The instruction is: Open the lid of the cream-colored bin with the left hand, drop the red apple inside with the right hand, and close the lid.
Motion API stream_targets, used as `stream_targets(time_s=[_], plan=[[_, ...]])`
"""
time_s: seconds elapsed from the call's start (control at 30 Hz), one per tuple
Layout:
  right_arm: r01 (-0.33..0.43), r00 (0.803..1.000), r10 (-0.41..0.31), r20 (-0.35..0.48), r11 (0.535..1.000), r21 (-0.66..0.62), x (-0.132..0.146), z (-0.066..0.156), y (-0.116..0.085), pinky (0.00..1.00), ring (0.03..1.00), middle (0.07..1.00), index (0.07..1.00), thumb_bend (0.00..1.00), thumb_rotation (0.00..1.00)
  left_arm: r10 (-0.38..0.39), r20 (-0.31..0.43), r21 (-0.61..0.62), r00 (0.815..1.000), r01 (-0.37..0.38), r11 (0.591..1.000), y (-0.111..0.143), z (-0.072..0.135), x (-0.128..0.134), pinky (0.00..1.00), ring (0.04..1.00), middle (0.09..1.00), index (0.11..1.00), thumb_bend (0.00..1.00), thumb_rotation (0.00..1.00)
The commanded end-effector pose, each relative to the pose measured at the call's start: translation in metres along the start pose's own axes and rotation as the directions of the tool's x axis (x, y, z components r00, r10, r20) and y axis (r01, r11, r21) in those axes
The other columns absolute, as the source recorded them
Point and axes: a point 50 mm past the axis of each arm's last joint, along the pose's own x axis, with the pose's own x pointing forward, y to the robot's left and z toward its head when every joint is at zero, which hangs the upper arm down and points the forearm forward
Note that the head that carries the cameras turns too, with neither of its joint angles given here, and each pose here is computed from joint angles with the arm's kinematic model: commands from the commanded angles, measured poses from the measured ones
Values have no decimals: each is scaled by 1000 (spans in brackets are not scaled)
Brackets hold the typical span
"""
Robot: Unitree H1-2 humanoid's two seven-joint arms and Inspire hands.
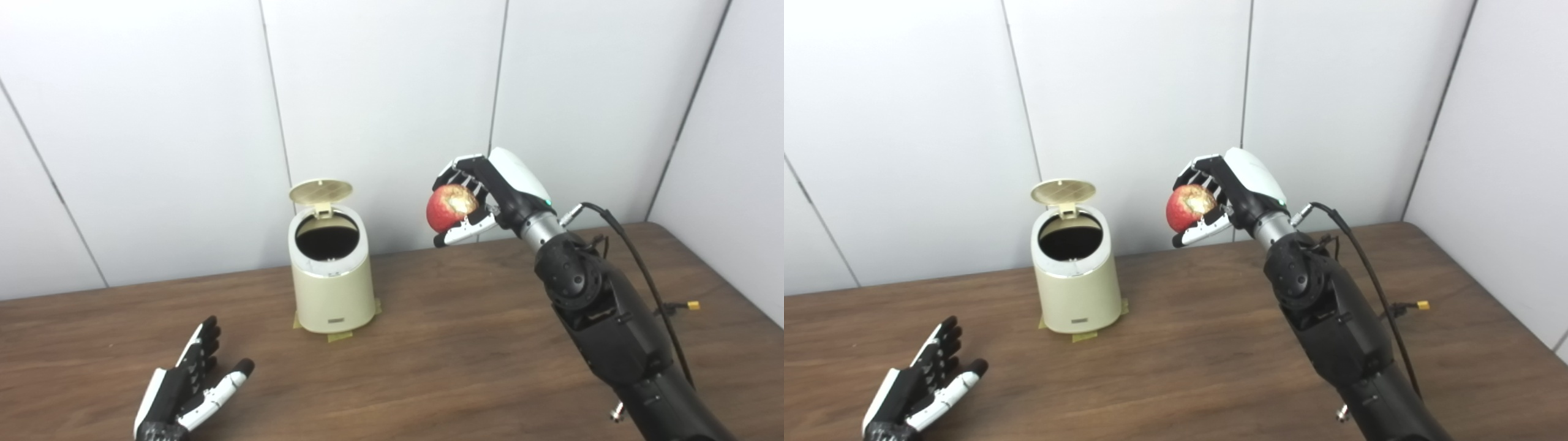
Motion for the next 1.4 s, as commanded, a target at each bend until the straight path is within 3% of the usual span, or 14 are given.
stream_targets(time_s=[0.0,0.1,0.17,0.37,0.57,0.97,1.37], plan=[[76,995,-76,67,997,4,14,32,-22,276,359,485,556,508,0,6,83,7,997,-7,1000,-3,15,13,990,992,983,1000,814,404],[59,994,-63,89,997,46,17,43,-12,277,356,477,558,507,0,10,86,-3,996,-10,1000,-9,15,15,993,991,981,1000,832,415],[48,994,-54,94,997,68,18,50,-5,340,366,472,557,509,0,14,89,3,996,-14,1000,-12,16,16,998,990,978,1000,833,423],[11,987,-27,156,995,99,23,67,14,304,380,487,541,512,0,20,86,16,996,-22,1000,-24,18,17,1000,986,970,1000,857,457],[-13,993,5,117,998,68,34,84,31,261,355,470,555,508,0,20,90,1,996,-20,1000,-30,19,18,1000,995,972,1000,843,444],[-89,992,79,100,990,105,54,86,55,275,368,470,548,511,0,19,100,0,995,-19,1000,-35,22,21,1000,1000,975,1000,841,457],[-97,991,87,102,990,103,69,88,70,261,358,459,548,510,0,18,98,0,995,-18,1000,-39,23,20,1000,983,966,1000,842,463]])
